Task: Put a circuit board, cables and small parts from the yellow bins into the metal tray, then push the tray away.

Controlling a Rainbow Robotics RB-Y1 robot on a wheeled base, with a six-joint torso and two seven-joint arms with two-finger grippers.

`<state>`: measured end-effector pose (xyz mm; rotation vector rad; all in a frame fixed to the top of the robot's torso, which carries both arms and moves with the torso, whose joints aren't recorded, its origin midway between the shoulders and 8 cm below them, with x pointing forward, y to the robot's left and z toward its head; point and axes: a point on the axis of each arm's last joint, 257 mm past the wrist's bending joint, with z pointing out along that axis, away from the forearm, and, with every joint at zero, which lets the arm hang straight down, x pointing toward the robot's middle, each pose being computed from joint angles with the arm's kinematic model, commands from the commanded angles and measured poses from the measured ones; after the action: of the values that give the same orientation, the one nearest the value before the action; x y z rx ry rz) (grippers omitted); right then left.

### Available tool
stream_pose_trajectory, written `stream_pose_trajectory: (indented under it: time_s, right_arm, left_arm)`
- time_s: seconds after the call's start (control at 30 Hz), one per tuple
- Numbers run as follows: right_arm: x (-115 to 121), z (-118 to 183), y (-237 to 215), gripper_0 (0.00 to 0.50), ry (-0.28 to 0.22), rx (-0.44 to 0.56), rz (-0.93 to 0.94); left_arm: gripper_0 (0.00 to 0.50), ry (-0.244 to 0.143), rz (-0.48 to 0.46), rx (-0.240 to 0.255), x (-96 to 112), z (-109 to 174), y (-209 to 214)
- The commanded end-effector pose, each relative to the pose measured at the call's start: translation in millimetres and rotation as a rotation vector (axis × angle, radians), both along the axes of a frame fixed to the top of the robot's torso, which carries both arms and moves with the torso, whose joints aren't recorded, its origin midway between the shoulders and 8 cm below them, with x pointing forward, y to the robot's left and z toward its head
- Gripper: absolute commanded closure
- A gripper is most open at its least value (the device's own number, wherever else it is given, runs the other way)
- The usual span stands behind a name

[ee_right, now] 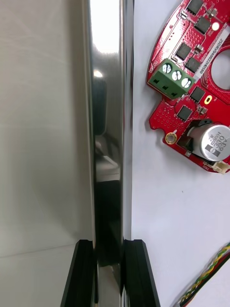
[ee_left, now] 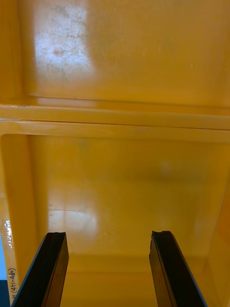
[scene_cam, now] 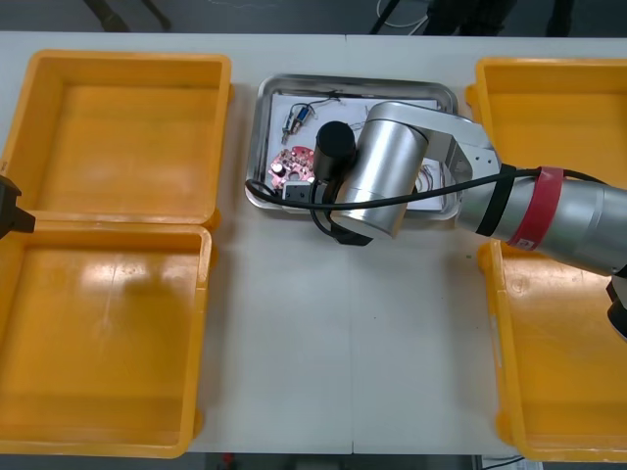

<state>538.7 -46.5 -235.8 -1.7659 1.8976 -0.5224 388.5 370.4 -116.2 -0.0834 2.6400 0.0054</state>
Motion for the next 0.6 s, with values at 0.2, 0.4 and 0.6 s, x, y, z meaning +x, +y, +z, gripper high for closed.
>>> stream_pose_trajectory:
  time_s: [0.2, 0.4, 0.6]
  right_arm:
    - [49.4, 31.5, 8.7, 0.500, -0.106, 0.047, 0.003]
    - [57.9, 41.6, 12.3, 0.500, -0.140, 0.036, 0.015]
    - [60.4, 47.2, 17.6, 0.500, -0.159, 0.039, 0.036]
  left_arm:
    - [0.000, -0.030, -0.083, 0.046, -0.6, 4.8, 0.4]
    - [0.000, -0.030, -0.083, 0.046, -0.6, 4.8, 0.4]
    - [0.000, -0.030, -0.083, 0.046, -0.6, 4.8, 0.4]
